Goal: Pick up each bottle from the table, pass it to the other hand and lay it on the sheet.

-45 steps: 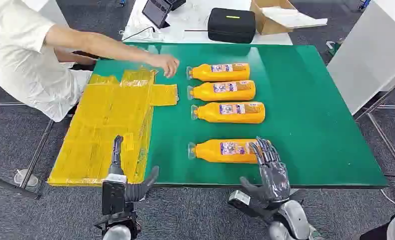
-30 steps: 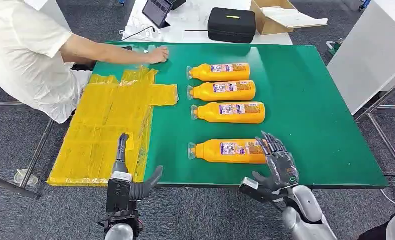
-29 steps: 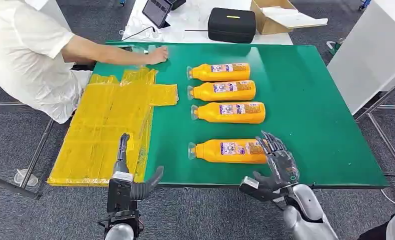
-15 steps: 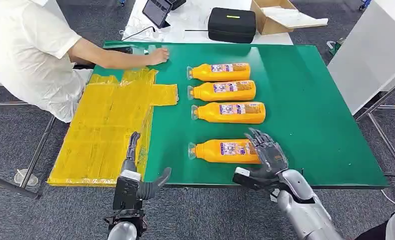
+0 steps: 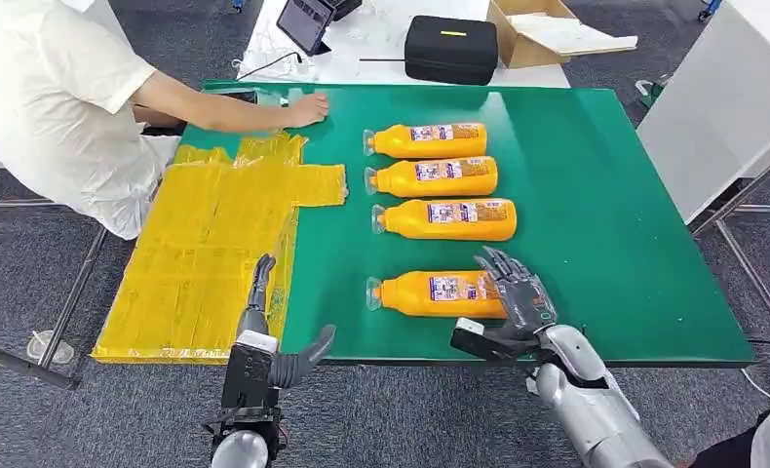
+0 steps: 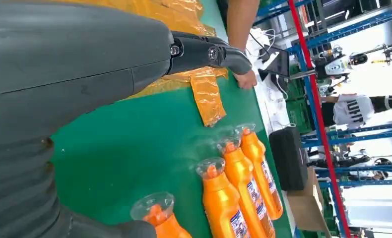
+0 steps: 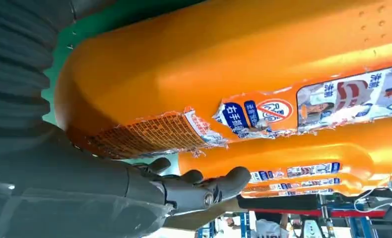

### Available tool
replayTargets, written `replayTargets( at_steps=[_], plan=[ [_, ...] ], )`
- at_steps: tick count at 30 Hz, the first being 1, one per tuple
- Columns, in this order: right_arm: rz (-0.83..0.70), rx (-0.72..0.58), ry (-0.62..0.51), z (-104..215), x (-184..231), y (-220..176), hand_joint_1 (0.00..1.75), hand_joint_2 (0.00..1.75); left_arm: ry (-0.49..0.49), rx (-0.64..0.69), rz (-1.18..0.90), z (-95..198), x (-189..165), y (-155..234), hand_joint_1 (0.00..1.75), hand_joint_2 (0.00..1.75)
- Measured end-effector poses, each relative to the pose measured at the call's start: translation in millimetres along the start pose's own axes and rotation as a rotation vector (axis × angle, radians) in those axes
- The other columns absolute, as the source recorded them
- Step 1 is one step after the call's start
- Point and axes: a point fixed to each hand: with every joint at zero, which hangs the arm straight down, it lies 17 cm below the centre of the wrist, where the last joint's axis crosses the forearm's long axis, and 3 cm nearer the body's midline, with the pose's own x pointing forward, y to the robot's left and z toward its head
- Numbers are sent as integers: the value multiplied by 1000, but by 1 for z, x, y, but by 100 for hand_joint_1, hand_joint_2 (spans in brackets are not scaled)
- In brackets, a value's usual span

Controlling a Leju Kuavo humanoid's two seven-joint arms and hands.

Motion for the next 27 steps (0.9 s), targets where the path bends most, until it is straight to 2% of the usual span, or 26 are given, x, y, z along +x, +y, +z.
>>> replayTargets(
  at_steps=[7,11,12,13,18,23,27],
  plan=[
    [-1,7,3,0,-1,2,0,175,0,0,0,0,0,0,0,175],
    [-9,60,42,-2,-9,10,3,175,4,0,-2,0,-1,0,0,175],
    [-9,80,55,-3,-12,12,140,175,6,-1,-4,0,-1,0,0,175],
    [-6,110,78,-5,-17,14,173,175,9,-1,-4,0,-2,0,0,175],
    [41,271,171,-13,-41,26,175,175,19,4,-10,0,-4,1,0,175],
    [74,373,213,-12,-57,34,175,175,15,7,-11,-1,-2,0,0,175],
    [58,399,242,-10,-67,36,175,175,11,6,-13,-2,-1,0,0,175]
  ],
)
